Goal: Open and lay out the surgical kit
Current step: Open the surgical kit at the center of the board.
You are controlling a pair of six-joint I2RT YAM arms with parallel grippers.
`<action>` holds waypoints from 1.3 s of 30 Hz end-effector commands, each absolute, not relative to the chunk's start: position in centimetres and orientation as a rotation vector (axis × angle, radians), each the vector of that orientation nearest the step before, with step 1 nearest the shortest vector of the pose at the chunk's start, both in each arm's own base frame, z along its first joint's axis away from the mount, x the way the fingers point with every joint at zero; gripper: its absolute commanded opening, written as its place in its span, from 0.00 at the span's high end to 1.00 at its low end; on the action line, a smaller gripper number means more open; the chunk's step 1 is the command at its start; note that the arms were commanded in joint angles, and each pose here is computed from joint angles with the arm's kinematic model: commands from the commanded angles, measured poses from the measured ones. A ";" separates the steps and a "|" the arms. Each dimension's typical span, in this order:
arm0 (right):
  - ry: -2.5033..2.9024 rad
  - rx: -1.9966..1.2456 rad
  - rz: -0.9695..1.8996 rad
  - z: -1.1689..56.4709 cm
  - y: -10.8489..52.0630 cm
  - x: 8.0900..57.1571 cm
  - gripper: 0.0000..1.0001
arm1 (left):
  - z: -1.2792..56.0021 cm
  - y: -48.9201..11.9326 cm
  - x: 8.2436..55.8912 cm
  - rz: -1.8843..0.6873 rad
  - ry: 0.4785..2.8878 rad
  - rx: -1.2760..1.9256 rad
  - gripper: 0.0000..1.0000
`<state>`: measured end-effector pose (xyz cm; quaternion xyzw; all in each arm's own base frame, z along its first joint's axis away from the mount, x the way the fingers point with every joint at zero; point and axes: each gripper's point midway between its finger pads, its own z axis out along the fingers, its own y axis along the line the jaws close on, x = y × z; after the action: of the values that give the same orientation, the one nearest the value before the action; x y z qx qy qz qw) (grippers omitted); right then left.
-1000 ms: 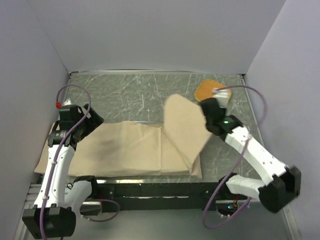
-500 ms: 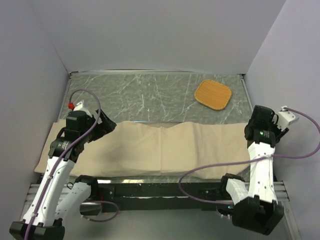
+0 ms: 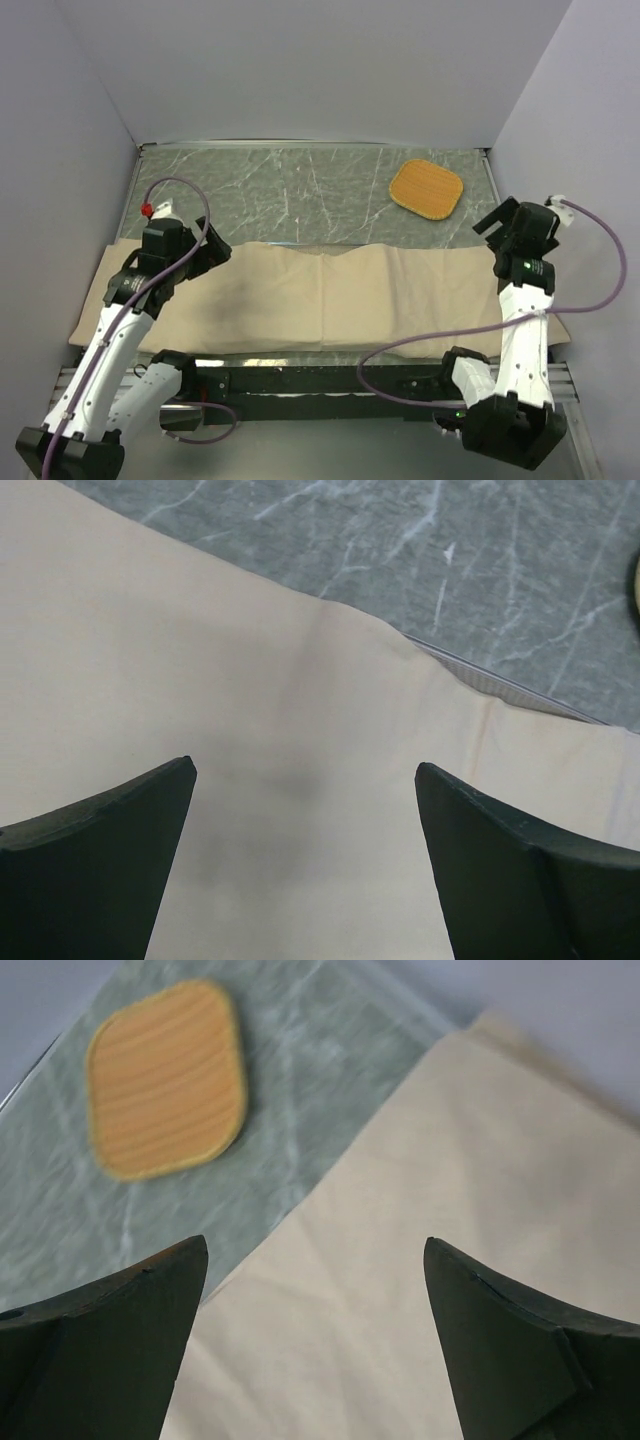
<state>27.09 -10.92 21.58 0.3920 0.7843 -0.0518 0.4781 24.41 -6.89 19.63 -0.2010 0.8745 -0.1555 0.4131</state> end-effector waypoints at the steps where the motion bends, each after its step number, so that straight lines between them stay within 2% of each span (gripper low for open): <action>1: 1.925 0.916 0.295 19.4 -6.4 32.6 0.03 | 20.4 -5.8 26.2 -0.307 2.148 -0.528 0.01; 5: 1.920 0.956 0.344 18.5 -6.8 35.6 0.00 | 18.9 -5.5 27.0 -0.262 2.184 -0.566 0.01; 12: 2.045 1.057 0.331 12.3 -7.9 40.2 0.00 | 17.2 -5.6 28.1 -0.247 2.205 -0.623 0.01; 21: 2.160 1.039 0.370 7.9 -6.4 45.9 0.00 | 14.6 -5.4 28.5 -0.208 2.241 -0.745 0.01; 26: 2.197 0.924 0.413 8.3 -4.5 50.5 0.00 | 13.6 -5.4 29.2 -0.184 2.263 -0.786 0.00; 27: 2.254 0.934 0.426 6.4 -4.0 50.8 0.00 | 13.6 -5.3 29.3 -0.179 2.261 -0.791 0.01; 31: 2.242 0.776 0.491 8.6 -1.8 55.9 0.00 | 13.2 -5.4 29.7 -0.163 2.280 -0.804 0.01; 34: 2.251 0.696 0.516 9.4 -0.3 58.0 0.00 | 13.0 -5.3 29.9 -0.153 2.282 -0.816 0.01; 39: 2.204 0.702 0.467 12.3 -0.2 57.1 0.00 | 12.5 -4.8 29.9 -0.117 2.280 -0.845 0.01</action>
<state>57.49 -0.52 7.29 0.2907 0.8732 0.1860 0.3441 28.37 -5.23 10.91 -0.3064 0.8968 -0.0460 0.3160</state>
